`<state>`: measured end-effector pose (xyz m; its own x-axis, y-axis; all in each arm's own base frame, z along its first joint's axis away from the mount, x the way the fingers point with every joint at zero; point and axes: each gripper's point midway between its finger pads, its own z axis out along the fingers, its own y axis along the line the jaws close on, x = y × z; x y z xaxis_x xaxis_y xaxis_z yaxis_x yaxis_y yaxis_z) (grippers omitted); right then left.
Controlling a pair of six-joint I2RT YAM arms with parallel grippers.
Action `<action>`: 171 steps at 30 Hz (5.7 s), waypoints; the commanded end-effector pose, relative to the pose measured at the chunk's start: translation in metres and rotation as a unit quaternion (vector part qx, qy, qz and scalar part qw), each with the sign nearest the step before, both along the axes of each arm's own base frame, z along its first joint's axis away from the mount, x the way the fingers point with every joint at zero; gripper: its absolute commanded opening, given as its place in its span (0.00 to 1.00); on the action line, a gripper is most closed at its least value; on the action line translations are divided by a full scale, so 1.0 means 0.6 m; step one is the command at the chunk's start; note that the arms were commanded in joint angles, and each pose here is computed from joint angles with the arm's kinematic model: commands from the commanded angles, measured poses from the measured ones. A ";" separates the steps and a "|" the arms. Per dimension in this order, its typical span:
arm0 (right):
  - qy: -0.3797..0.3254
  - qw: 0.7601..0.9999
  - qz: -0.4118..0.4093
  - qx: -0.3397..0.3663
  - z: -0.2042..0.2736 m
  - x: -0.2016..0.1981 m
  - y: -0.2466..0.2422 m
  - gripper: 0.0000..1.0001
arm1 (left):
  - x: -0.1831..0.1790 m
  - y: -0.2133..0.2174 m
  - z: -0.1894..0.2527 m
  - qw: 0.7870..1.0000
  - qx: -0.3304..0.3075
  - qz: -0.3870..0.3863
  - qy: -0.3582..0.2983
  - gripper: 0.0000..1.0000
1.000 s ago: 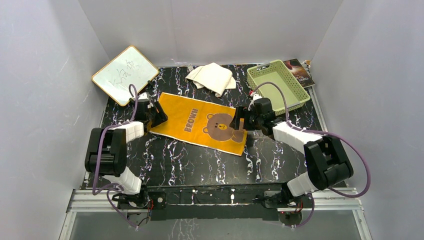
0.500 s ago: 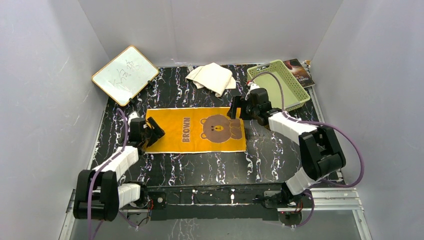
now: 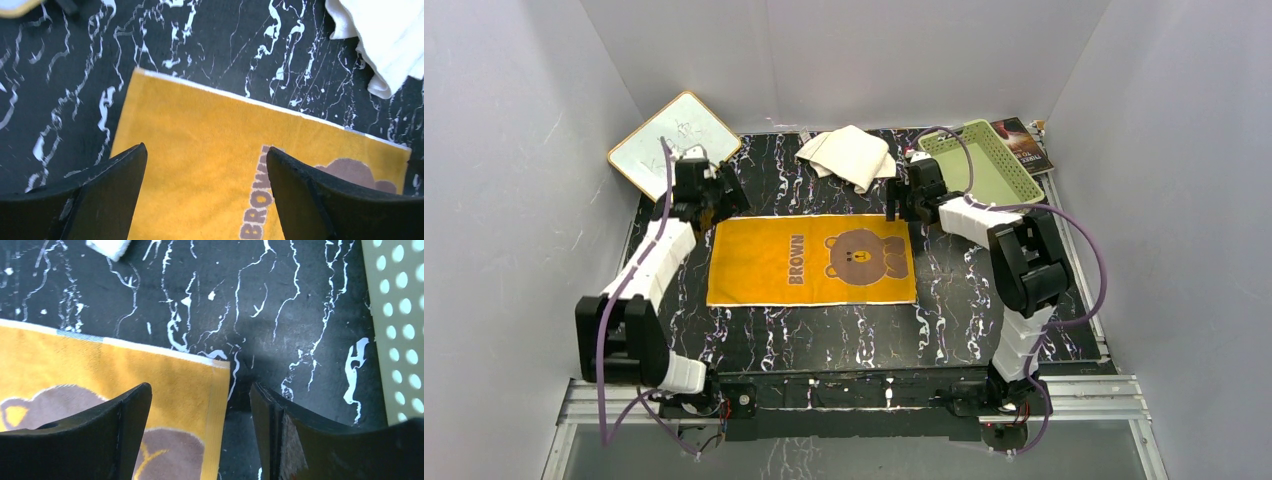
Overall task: Roll the towels
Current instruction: Fold the towel at the center of the board.
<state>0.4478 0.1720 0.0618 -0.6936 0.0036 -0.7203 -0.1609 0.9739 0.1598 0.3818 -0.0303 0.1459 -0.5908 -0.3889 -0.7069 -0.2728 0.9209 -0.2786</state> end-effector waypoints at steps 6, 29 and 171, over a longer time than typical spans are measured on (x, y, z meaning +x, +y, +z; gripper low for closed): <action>-0.013 0.998 -0.011 -0.057 -0.007 0.037 -0.025 0.64 | -0.008 0.060 -0.025 0.990 0.046 -0.076 0.110 0.89; 0.008 0.992 -0.031 -0.121 -0.066 0.039 -0.048 0.52 | -0.008 0.092 -0.064 0.980 0.077 -0.093 0.159 0.88; -0.099 0.988 0.017 0.117 0.147 -0.084 -0.002 0.19 | -0.027 -0.014 -0.015 0.991 -0.061 -0.077 -0.089 0.39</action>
